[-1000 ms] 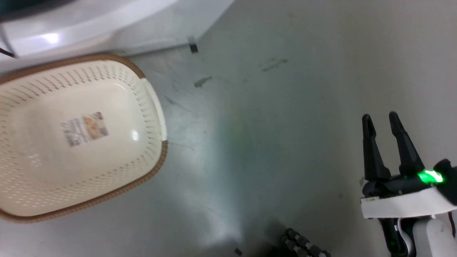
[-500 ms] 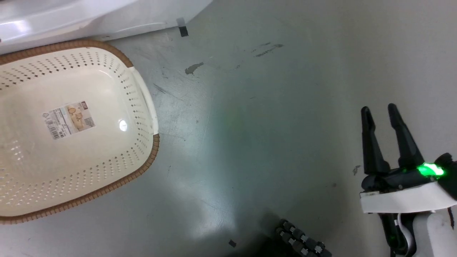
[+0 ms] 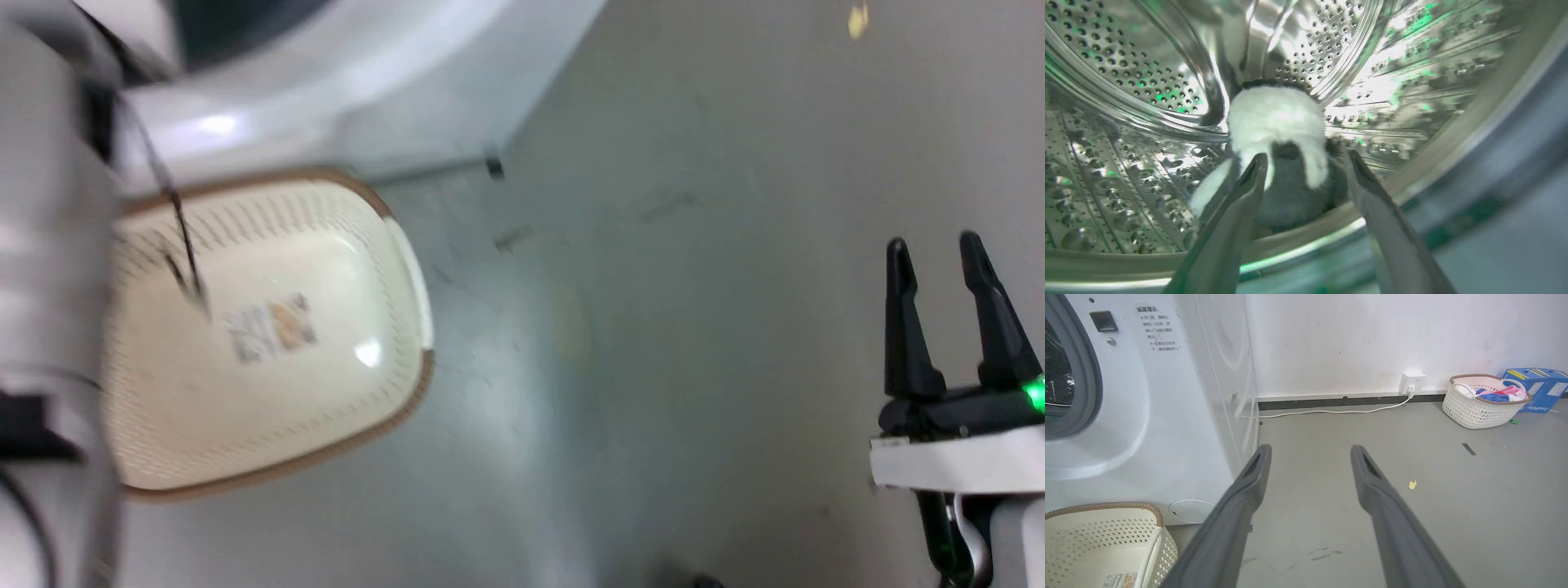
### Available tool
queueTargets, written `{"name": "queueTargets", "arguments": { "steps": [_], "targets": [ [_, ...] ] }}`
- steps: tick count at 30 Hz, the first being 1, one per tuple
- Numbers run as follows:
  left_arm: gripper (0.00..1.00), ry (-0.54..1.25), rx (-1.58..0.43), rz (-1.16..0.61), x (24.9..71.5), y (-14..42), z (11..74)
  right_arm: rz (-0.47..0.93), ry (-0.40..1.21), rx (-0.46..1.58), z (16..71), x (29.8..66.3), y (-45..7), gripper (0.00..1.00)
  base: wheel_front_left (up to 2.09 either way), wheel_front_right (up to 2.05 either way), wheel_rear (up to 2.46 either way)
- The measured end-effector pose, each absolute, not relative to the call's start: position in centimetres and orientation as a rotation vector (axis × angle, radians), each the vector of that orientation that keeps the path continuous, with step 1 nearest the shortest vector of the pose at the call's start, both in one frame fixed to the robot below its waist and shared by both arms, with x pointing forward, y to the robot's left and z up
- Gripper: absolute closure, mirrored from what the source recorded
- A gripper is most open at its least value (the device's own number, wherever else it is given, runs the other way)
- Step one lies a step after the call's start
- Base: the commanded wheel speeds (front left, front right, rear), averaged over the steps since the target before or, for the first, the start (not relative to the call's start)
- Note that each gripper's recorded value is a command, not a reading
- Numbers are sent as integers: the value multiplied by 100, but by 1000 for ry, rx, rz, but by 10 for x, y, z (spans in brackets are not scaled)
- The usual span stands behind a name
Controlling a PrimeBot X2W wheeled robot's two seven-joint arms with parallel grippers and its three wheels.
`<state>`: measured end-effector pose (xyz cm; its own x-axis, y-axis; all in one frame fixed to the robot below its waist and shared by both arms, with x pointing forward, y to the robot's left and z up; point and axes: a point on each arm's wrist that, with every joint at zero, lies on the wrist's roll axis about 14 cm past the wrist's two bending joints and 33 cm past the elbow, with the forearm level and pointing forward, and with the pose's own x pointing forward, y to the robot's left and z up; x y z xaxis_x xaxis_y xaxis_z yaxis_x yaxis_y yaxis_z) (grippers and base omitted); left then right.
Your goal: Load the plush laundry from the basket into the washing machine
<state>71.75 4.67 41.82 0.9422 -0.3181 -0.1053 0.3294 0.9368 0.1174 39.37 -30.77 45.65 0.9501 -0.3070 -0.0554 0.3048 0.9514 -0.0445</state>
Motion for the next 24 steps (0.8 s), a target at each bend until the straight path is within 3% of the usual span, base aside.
{"name": "queueTargets", "arguments": {
  "steps": [10,24],
  "targets": [
    [0,-61,94,-369,609,57,497,-232,-90,-42,511,376,-282,0,0,0,0],
    [0,-137,-18,-139,447,140,528,-60,-211,16,548,360,-226,0,0,0,0]
  ]
}}
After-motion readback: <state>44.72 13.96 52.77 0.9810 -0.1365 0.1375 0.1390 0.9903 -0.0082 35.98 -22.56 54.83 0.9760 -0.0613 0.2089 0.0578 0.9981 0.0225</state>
